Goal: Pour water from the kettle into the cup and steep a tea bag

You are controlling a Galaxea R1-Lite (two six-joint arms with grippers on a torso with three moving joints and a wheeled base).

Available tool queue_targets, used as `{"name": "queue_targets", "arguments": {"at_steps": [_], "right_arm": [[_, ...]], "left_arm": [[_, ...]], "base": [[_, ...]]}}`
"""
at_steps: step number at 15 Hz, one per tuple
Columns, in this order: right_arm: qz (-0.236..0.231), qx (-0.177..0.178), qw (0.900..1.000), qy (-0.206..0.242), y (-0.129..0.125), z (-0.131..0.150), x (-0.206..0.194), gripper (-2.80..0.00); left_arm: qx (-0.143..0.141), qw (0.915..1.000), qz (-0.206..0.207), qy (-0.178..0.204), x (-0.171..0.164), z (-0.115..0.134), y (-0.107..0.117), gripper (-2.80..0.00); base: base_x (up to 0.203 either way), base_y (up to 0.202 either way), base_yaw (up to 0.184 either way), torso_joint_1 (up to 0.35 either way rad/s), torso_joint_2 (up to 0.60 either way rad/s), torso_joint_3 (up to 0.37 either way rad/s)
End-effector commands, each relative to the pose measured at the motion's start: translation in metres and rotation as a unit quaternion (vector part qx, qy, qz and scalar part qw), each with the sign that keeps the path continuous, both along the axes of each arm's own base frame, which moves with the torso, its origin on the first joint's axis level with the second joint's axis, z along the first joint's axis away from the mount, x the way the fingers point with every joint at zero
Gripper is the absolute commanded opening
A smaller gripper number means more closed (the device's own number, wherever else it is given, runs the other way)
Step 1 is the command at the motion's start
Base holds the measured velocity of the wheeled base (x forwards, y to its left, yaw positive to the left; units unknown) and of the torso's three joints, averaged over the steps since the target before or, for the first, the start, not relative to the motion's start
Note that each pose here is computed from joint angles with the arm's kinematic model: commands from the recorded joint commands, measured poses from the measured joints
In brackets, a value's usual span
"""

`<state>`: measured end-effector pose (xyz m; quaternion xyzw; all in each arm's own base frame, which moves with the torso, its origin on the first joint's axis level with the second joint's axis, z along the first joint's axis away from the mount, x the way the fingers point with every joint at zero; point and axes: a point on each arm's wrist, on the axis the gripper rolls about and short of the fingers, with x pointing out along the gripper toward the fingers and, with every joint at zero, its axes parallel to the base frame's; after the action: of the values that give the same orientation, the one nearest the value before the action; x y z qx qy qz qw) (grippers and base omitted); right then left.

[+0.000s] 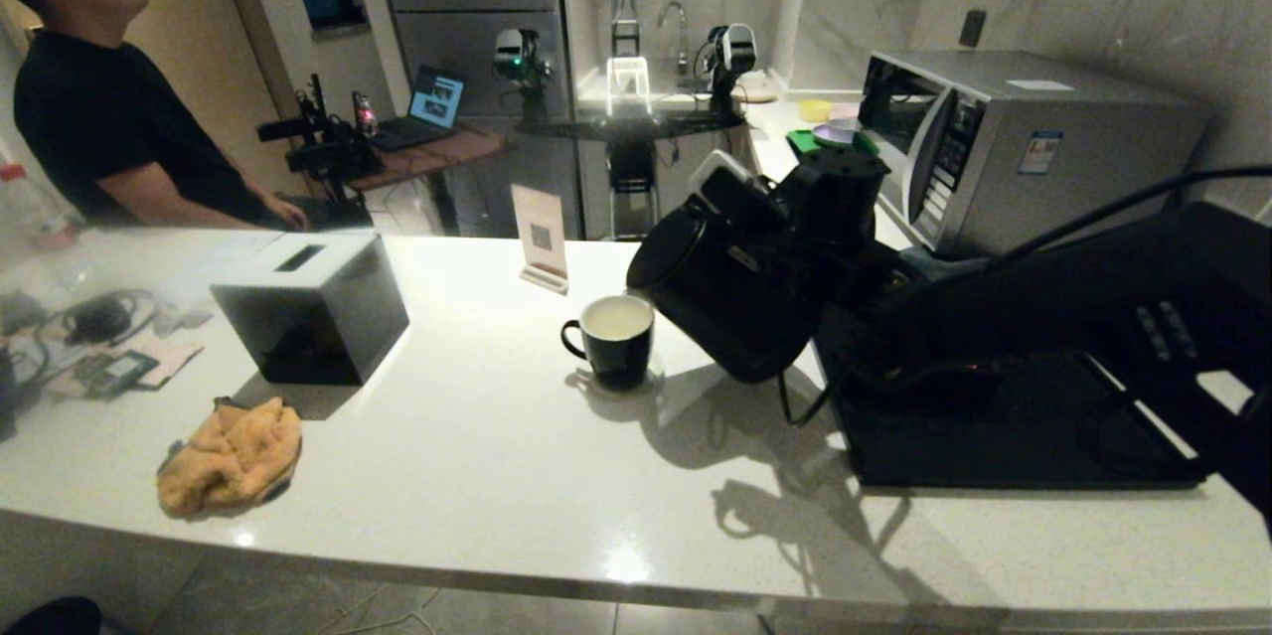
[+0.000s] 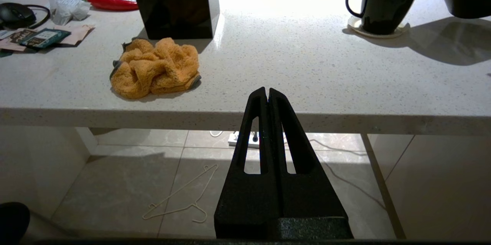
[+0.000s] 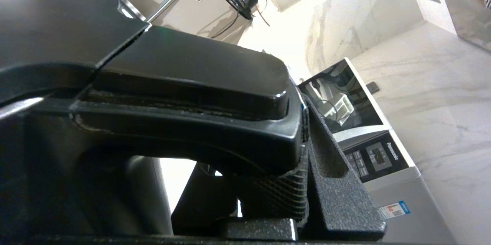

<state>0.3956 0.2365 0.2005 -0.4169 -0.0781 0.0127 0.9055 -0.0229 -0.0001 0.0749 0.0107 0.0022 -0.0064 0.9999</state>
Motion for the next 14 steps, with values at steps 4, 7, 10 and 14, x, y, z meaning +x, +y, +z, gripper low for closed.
{"name": "queue_targets", "arguments": {"at_steps": [4, 7, 10, 14], "right_arm": [[0.002, -0.019, 1.000, -0.006, 0.0026, 0.0008, -0.0006, -2.80], [0.001, -0.032, 0.999, -0.008, 0.0026, 0.0011, -0.0006, -2.80], [0.016, -0.034, 0.999, -0.014, 0.0041, 0.0038, 0.0005, -2.80], [0.031, -0.053, 0.998, -0.024, 0.0065, 0.0043, 0.0029, -2.80]], "left_arm": [[0.000, 1.0000, 0.000, 0.000, 0.0001, 0.0001, 0.0000, -2.80], [0.000, 1.0000, 0.000, 0.000, 0.0001, 0.0001, 0.0000, -2.80], [0.000, 1.0000, 0.000, 0.001, 0.0001, -0.0001, 0.0000, -2.80], [0.000, 1.0000, 0.000, 0.000, 0.0001, 0.0000, 0.0000, -2.80]], "base": [[0.000, 0.000, 0.000, 0.000, 0.00, 0.000], [0.000, 0.000, 0.000, 0.000, 0.00, 0.000], [0.000, 0.000, 0.000, 0.000, 0.00, 0.000], [0.000, 0.000, 0.000, 0.000, 0.00, 0.000]]}}
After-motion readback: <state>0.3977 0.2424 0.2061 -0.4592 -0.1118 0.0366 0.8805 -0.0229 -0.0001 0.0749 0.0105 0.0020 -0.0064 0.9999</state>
